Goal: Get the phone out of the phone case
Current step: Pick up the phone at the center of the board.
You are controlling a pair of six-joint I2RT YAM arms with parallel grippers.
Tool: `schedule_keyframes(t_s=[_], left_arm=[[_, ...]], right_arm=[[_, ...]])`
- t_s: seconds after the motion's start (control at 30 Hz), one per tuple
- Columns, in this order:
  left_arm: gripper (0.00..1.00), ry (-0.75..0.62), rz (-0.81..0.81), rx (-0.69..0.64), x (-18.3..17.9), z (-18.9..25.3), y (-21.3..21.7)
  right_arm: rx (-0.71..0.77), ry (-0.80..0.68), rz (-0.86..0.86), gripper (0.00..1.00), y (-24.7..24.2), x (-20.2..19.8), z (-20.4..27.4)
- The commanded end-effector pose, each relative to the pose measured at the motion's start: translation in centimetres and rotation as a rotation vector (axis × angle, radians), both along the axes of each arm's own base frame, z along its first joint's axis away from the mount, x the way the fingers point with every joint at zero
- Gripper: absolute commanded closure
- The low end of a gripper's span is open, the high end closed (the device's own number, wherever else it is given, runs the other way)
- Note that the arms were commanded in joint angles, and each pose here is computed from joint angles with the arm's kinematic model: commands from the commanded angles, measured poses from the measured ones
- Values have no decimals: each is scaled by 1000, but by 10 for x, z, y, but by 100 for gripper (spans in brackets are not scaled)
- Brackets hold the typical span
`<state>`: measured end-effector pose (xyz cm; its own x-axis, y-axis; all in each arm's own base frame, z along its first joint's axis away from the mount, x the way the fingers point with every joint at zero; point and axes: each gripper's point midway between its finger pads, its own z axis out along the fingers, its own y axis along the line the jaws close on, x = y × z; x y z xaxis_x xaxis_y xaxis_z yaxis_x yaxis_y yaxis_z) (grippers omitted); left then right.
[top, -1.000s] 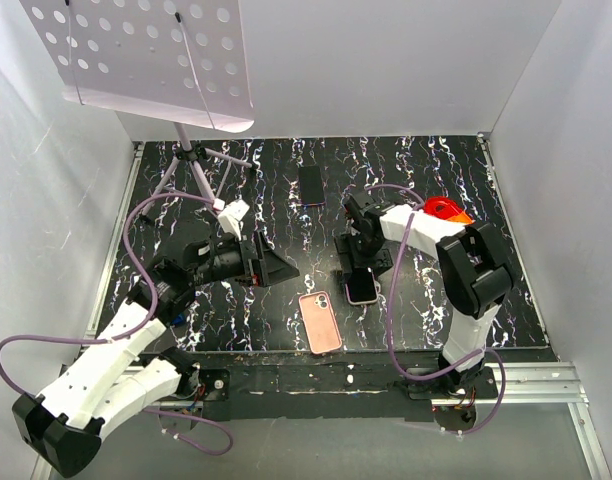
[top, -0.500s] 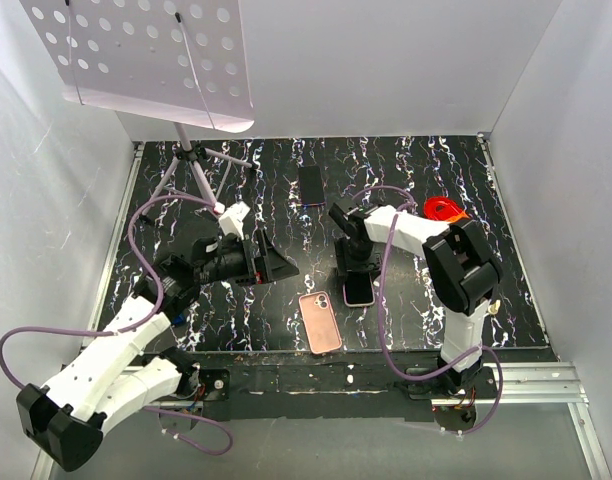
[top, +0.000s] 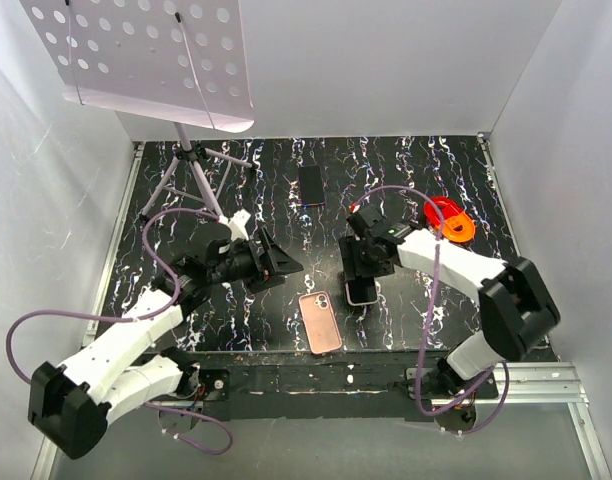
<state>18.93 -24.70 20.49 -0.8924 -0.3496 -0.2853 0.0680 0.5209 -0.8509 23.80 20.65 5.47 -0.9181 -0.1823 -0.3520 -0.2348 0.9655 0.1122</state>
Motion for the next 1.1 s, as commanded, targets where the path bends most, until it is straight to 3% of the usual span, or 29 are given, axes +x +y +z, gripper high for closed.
schedule_keyframes(t_s=[0.0, 0.2, 0.4, 0.6, 0.77, 0.97, 1.07], left_arm=[[28, 2, -21, -106, 15, 15, -25], [33, -20, -104, -63, 29, 15, -57], [19, -26, -129, -33, 34, 12, -79], [18, -64, -142, -27, 35, 21, -93], [40, -28, -125, -29, 32, 16, -94], [57, -39, -141, -36, 26, 22, -97], [72, -33, -165, -35, 23, 21, -101]], right_arm=[[183, -153, 58, 99, 23, 11, 56], [466, -230, 146, 99, 46, -17, 123], [531, -248, 187, 99, 55, -36, 146], [533, -234, 221, 99, 73, -49, 147], [564, -253, 197, 99, 82, -55, 162], [577, -267, 156, 99, 89, -50, 175], [572, -267, 166, 99, 94, -51, 181]])
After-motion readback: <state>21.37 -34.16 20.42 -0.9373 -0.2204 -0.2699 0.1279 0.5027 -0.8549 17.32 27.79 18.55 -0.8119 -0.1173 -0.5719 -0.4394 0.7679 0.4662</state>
